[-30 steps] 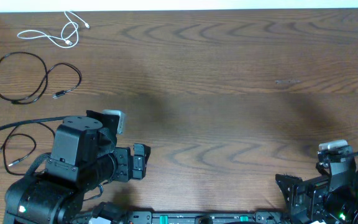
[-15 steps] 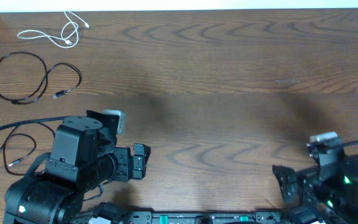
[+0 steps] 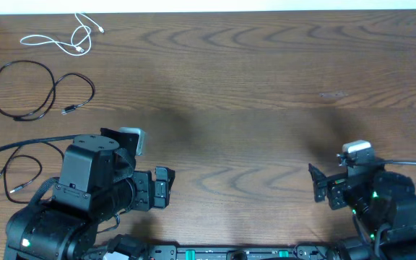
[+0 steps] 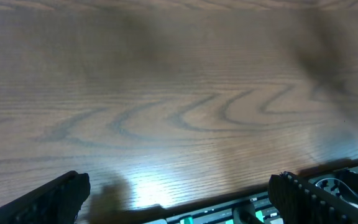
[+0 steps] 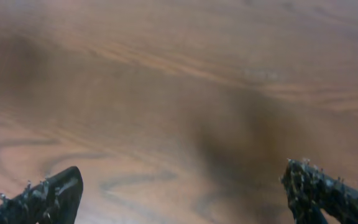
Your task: Untangle cables
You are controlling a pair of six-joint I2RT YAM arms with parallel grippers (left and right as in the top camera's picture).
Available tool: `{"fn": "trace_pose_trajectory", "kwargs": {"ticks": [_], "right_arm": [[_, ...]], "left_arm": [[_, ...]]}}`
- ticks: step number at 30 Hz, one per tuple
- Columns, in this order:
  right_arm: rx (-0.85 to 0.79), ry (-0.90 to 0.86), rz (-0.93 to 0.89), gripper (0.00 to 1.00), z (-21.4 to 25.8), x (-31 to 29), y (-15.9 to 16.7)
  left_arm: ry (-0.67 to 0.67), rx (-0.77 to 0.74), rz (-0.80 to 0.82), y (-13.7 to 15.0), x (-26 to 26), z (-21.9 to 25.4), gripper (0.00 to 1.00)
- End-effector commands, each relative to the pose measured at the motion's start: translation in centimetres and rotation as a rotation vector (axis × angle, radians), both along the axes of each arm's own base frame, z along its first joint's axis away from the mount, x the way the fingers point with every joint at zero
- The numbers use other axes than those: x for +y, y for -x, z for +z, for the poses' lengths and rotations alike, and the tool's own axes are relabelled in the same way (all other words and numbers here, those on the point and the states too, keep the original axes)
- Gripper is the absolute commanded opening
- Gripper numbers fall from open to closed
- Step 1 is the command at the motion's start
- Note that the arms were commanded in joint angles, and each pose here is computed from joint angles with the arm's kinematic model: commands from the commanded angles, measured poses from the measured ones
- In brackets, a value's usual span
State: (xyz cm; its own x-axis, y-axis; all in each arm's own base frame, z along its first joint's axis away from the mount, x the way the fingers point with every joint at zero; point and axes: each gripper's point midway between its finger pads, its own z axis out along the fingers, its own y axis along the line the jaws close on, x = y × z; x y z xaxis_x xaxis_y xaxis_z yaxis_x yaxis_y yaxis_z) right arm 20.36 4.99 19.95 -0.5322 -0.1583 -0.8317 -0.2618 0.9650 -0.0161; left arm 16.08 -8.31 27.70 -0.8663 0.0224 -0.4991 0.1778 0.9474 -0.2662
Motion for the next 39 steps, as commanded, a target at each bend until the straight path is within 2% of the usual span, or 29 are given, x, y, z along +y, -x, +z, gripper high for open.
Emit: {"fn": "trace_pose_trajectory", "kwargs": {"ticks": [1,15,39], "right_arm": [[-0.040,0.017,-0.028,0.99,-1.3,-0.9,-0.2],[-0.289,-0.092,-0.144,0.99,-1.9,-3.9,-1.2],[-0.530,-0.102,-0.019,0.99,-3.7,-2.5,-3.8]], "left_arm": [[-0.020,-0.004,-0.009,-0.1,0.2,-0.2,0.98],[-0.020,-0.004,-0.009,-0.1,0.2,-0.2,0.98],[-0.020,-0.004,-0.009,-0.1,0.2,-0.2,0.98]]}}
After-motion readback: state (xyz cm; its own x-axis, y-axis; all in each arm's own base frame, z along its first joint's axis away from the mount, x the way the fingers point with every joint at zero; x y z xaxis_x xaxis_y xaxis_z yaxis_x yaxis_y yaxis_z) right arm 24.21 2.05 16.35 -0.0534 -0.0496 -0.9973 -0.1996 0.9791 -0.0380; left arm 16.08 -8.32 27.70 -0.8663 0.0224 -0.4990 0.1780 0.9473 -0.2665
